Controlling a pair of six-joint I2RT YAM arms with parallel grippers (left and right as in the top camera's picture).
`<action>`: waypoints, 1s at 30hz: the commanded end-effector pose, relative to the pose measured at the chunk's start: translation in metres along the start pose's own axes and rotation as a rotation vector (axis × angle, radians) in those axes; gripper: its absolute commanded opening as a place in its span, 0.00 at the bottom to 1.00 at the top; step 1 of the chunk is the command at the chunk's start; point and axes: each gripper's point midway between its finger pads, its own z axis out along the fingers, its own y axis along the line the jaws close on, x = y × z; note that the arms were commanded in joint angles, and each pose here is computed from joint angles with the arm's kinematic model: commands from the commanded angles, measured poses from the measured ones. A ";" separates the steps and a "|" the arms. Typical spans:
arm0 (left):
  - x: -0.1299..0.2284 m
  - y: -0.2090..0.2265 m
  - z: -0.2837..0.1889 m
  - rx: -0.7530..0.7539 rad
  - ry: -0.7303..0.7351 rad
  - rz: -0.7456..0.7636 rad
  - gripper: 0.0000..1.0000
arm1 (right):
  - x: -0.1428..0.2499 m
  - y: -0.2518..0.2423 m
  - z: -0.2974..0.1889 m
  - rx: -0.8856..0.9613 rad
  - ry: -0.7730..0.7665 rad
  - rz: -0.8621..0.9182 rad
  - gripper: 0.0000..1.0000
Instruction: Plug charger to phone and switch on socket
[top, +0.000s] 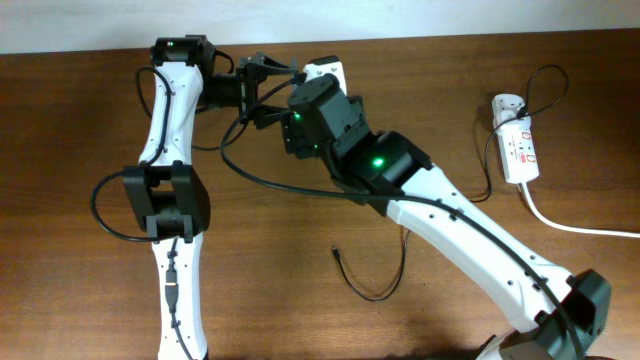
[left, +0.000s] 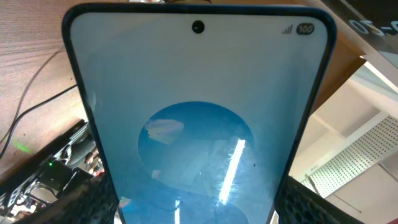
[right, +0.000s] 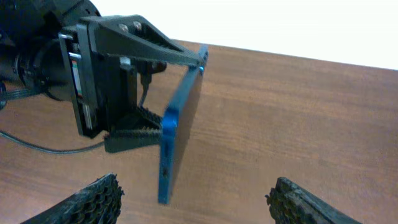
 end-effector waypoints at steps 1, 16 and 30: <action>0.007 -0.012 0.005 0.045 0.031 0.020 0.78 | -0.012 0.010 -0.001 -0.006 -0.045 -0.010 0.80; 0.007 -0.012 0.005 0.044 0.032 0.021 0.80 | 0.003 0.017 0.032 0.005 -0.011 0.036 0.66; 0.007 -0.012 0.005 0.045 0.031 0.022 0.80 | -0.001 0.009 0.045 0.041 -0.035 0.051 0.53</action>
